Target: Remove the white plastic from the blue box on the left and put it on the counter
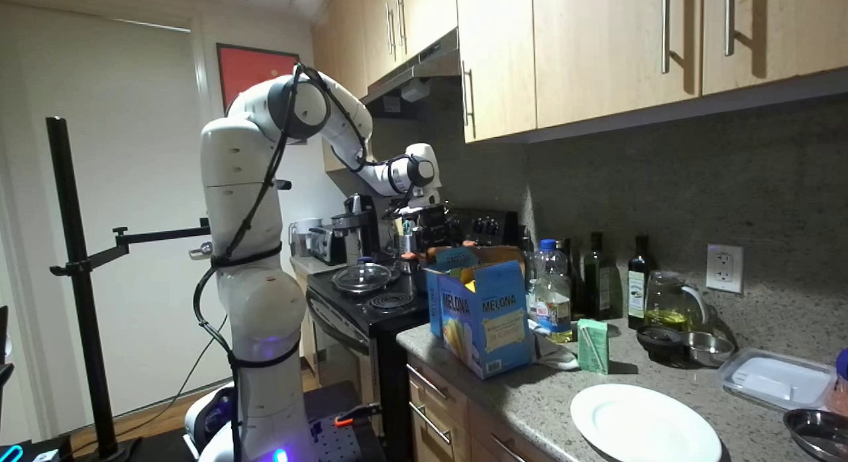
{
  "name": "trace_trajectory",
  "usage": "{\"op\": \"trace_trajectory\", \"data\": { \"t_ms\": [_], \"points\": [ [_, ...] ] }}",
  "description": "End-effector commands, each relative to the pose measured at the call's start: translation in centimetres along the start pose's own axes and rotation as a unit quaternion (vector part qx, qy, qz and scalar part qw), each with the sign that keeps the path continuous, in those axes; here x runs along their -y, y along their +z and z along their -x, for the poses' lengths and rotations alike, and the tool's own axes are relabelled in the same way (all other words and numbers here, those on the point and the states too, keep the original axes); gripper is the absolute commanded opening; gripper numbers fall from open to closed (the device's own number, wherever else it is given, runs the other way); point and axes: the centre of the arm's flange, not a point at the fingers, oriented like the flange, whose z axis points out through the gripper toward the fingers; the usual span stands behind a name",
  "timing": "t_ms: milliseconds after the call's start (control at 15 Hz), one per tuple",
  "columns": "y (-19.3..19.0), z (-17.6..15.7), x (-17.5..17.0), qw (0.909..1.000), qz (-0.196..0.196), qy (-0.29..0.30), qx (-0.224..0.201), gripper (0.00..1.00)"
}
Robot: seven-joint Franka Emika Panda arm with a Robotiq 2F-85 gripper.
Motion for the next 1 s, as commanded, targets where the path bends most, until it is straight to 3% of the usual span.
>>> {"op": "trace_trajectory", "data": {
  "t_ms": [0,667,800,933],
  "points": [
    [0.0,-0.9,1.0,0.9999,0.000,0.008,0.013,1.00],
    [1.2,0.3,2.4,0.9996,-0.005,-0.019,0.017,1.00],
    [1.4,0.6,2.8,0.9996,-0.004,-0.025,0.016,0.90],
    [1.3,0.9,3.2,0.9994,-0.004,-0.031,0.016,0.88]
  ]
}}
